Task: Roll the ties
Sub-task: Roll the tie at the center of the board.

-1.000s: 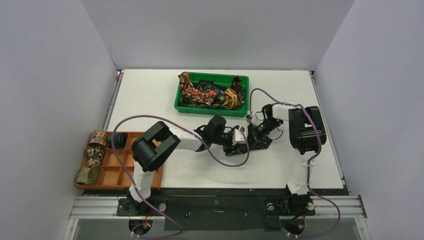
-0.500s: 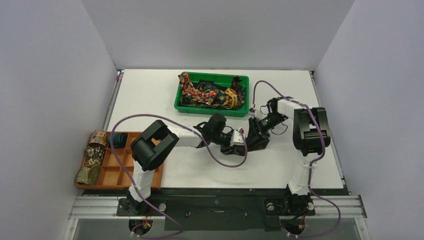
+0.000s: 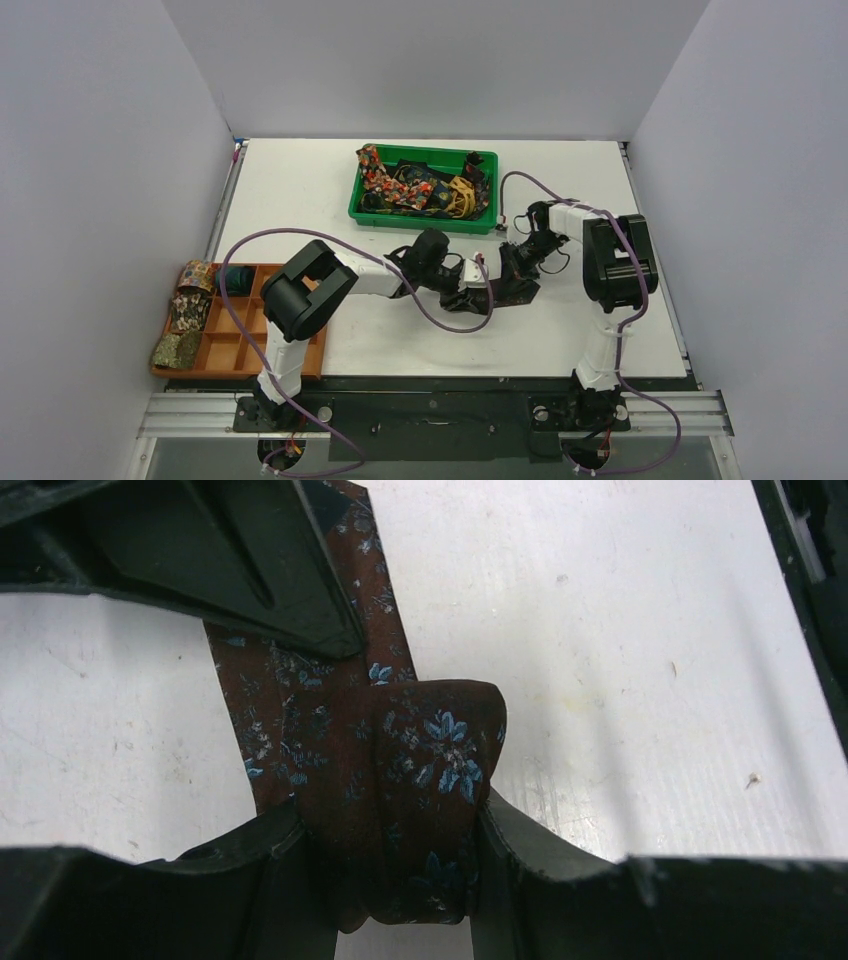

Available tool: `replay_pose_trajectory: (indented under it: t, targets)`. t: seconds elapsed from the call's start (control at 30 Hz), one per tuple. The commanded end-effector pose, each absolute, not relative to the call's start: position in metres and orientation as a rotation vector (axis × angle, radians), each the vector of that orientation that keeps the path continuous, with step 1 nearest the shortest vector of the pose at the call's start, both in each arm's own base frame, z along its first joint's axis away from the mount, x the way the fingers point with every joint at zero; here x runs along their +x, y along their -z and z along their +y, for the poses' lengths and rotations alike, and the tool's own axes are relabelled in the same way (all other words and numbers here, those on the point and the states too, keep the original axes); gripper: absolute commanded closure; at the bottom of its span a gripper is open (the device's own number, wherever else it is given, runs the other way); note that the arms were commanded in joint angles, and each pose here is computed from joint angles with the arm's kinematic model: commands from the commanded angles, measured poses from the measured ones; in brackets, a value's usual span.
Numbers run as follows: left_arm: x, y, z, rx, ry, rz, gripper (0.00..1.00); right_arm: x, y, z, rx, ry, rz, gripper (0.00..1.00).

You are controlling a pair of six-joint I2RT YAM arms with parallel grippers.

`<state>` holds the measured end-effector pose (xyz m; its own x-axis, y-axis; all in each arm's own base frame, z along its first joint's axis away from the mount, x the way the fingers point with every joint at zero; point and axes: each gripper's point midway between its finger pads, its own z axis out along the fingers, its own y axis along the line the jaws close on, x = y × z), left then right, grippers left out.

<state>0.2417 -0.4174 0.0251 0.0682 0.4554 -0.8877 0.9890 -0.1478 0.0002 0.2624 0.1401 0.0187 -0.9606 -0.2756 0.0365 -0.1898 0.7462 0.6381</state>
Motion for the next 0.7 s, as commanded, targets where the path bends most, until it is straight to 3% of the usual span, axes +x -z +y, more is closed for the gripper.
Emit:
replay_pose_trajectory:
  t: [0.0,0.17,0.27,0.57,0.67]
  targets:
    - [0.245,-0.021,-0.405,1.529,1.041,1.66,0.92,0.271,0.017,0.113,0.477,0.71,-2.909,1.0]
    - [0.268,-0.08,-0.42,1.254,1.076,1.594,0.9,0.274,0.024,0.107,0.523,0.624,-2.918,1.0]
    - [0.282,-0.082,-0.418,1.158,1.028,1.645,0.88,0.276,0.025,0.107,0.539,0.619,-2.921,1.0]
    - [0.262,0.009,-0.383,1.413,0.851,1.864,0.88,0.282,0.01,0.109,0.582,0.653,-2.945,1.0]
    - [0.247,0.035,-0.369,1.532,0.8,1.959,0.89,0.29,-0.018,0.125,0.557,0.835,-2.962,0.86]
